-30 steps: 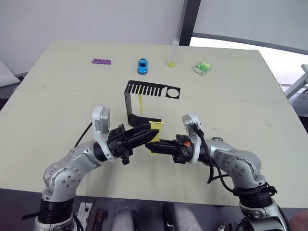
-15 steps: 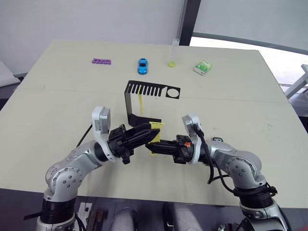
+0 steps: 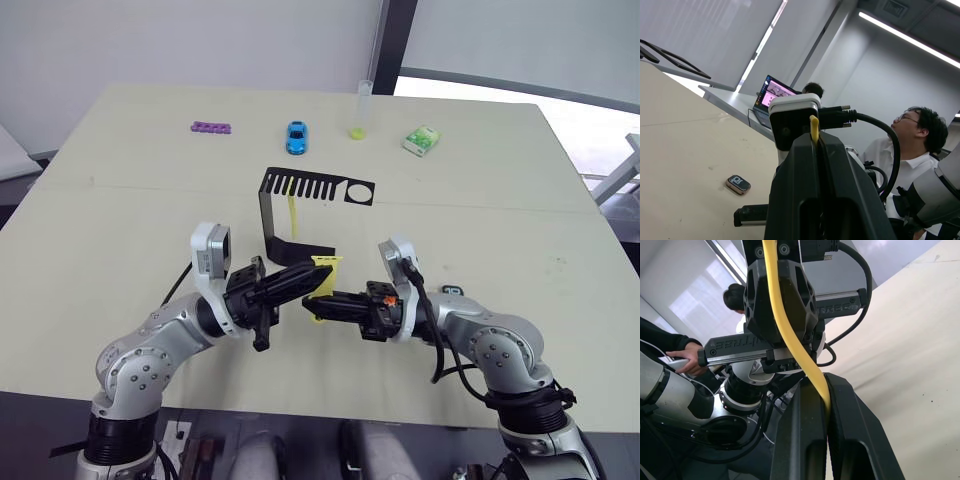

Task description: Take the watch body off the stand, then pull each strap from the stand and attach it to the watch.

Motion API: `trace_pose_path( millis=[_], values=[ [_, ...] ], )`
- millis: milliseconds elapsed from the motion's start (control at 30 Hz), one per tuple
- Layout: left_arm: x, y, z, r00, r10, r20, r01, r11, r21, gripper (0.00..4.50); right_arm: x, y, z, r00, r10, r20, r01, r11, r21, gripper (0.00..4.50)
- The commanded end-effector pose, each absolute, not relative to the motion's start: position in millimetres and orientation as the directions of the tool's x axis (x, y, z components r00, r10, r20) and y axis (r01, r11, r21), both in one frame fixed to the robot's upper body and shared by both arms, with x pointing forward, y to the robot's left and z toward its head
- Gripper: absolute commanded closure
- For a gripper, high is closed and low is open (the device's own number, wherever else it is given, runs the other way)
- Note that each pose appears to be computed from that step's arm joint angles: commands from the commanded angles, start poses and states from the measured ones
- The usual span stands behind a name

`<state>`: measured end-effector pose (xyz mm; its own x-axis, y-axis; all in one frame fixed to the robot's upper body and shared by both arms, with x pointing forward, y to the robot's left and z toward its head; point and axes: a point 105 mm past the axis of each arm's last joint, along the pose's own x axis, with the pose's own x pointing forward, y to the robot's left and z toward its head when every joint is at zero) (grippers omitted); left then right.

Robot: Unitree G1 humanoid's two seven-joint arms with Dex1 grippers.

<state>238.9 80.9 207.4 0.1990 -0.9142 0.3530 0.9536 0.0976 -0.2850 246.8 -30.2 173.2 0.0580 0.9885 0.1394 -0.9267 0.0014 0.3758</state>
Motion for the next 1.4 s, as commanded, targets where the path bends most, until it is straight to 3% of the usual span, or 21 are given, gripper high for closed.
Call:
trace_pose_path(
  millis=[33, 133, 167, 267, 400, 467, 533, 667, 833, 933, 1133, 1300, 1400],
  values=[
    [234.1, 80.5, 215.6, 0.175, -0.905, 0.387, 0.963, 0.077, -0.256, 4.47, 240.2, -29.4, 182.2, 0.032, 0.987, 0.156, -0.944, -0.021, 0.33, 4.5],
    [235.9, 81.5, 216.6, 0.187, -0.903, 0.387, 0.965, 0.096, -0.242, 4.47, 245.6, -31.6, 182.3, 0.069, 0.986, 0.153, -0.947, 0.017, 0.32, 4.5],
    [238.0, 83.1, 219.7, 0.197, -0.898, 0.393, 0.967, 0.112, -0.228, 4.5, 247.3, -35.3, 184.1, 0.079, 0.985, 0.152, -0.948, 0.028, 0.317, 4.18],
    [241.2, 86.2, 224.7, 0.215, -0.891, 0.399, 0.969, 0.144, -0.2, 4.5, 248.7, -42.2, 186.7, 0.093, 0.985, 0.143, -0.951, 0.045, 0.307, 3.04],
    [240.2, 97.4, 229.6, 0.233, -0.908, 0.347, 0.971, 0.2, -0.129, 4.5, 255.1, -72.8, 188.9, 0.182, 0.98, 0.085, -0.956, 0.156, 0.25, 0.93],
    [238.1, 115.6, 224.8, 0.276, -0.922, 0.272, 0.961, 0.269, -0.063, 4.5, 273.9, -109.5, 186.6, 0.369, 0.929, 0.019, -0.929, 0.369, -0.001, 0.02],
    [239.4, 130.8, 219.5, 0.336, -0.918, 0.212, 0.939, 0.345, 0.003, 4.5, 280.7, -139.3, 184.7, 0.478, 0.878, -0.019, -0.861, 0.464, -0.207, 0.02],
    [244.7, 164.3, 210.9, 0.48, -0.866, 0.139, 0.862, 0.495, 0.106, 4.5, 288.4, -191.3, 185.7, 0.666, 0.746, 0.025, -0.707, 0.641, -0.298, 0.02],
    [243.0, 224.6, 199.8, 0.684, -0.724, 0.091, 0.714, 0.689, 0.121, 4.5, 266.7, -273.7, 167.7, 0.838, 0.542, -0.062, -0.519, 0.757, -0.398, 0.02],
    [242.4, 258.9, 193.0, 0.782, -0.62, 0.064, 0.604, 0.78, 0.163, 4.5, 252.3, -325.1, 162.9, 0.942, 0.334, -0.021, -0.311, 0.849, -0.428, 0.02],
    [237.9, 319.6, 188.2, 0.911, -0.406, 0.08, 0.383, 0.9, 0.209, 4.5, 211.3, -392.4, 134.6, 0.999, 0.026, -0.02, -0.032, 0.89, -0.454, 0.02],
    [233.1, 327.3, 186.0, 0.927, -0.365, 0.089, 0.342, 0.918, 0.201, 4.5, 187.1, -417.2, 119.6, 0.993, -0.118, -0.014, 0.104, 0.923, -0.372, 0.02],
    [232.3, 313.5, 182.7, 0.908, -0.412, 0.073, 0.393, 0.9, 0.186, 4.5, 192.1, -412.8, 119.7, 0.994, -0.107, 0.004, 0.102, 0.935, -0.34, 0.02]
  ],
)
